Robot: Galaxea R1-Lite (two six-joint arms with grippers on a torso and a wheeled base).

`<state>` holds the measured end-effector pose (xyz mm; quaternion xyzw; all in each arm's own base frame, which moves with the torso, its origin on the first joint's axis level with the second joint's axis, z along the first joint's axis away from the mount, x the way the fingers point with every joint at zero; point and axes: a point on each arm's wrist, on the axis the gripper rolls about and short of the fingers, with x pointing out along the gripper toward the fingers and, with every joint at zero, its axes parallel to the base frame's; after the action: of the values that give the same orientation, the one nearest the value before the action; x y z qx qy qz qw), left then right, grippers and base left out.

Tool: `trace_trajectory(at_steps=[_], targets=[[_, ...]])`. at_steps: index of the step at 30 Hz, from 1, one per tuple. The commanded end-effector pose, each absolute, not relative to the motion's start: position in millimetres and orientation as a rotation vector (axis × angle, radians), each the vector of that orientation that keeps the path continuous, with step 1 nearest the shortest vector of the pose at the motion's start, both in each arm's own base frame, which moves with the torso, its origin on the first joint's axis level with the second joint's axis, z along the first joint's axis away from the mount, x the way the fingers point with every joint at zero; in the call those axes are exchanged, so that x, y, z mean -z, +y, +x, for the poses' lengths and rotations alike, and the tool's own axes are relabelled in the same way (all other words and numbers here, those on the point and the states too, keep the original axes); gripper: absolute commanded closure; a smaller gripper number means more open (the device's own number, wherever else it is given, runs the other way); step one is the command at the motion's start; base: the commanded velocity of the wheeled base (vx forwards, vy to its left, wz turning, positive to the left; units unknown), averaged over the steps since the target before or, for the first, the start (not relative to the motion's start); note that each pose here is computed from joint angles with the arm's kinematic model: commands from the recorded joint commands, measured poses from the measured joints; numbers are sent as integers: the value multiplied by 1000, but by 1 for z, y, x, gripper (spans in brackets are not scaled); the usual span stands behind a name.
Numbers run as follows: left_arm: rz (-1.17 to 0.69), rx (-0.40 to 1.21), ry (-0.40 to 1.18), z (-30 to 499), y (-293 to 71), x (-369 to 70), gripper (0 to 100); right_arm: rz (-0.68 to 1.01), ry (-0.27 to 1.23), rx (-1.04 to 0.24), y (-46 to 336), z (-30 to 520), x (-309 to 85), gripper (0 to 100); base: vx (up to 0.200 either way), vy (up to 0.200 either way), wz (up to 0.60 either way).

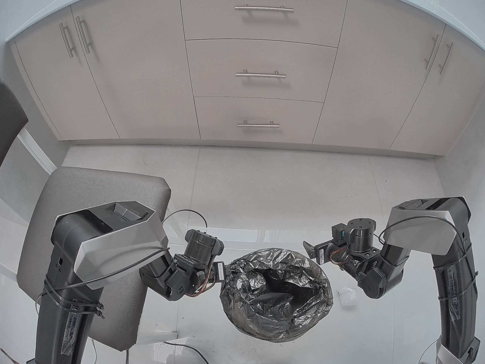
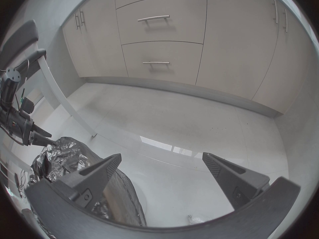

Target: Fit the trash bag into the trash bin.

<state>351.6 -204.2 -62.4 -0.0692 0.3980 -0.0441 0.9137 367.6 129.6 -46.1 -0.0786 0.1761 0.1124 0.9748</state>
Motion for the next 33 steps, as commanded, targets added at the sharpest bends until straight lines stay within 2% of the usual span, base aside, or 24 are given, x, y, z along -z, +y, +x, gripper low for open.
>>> trace_trajectory(at_steps=[1, 6, 9, 14, 17, 33], targets=[[-216, 91, 784, 352, -204, 40, 0, -146, 345, -256, 135, 356, 34, 0, 0, 0, 0], [-243, 127, 745, 340, -211, 19, 0, -138, 375, -402, 148, 333, 25, 0, 0, 0, 0], [-255, 149, 738, 332, -217, 15, 0, -142, 398, -439, 153, 327, 30, 0, 0, 0, 0], [-213, 176, 762, 322, -224, 22, 0, -148, 422, -447, 154, 325, 39, 0, 0, 0, 0], [-127, 208, 785, 316, -228, 33, 0, -154, 444, -450, 157, 326, 51, 0, 0, 0, 0], [30, 185, 926, 315, -227, 53, 0, -151, 453, -412, 155, 344, 75, 0, 0, 0, 0]])
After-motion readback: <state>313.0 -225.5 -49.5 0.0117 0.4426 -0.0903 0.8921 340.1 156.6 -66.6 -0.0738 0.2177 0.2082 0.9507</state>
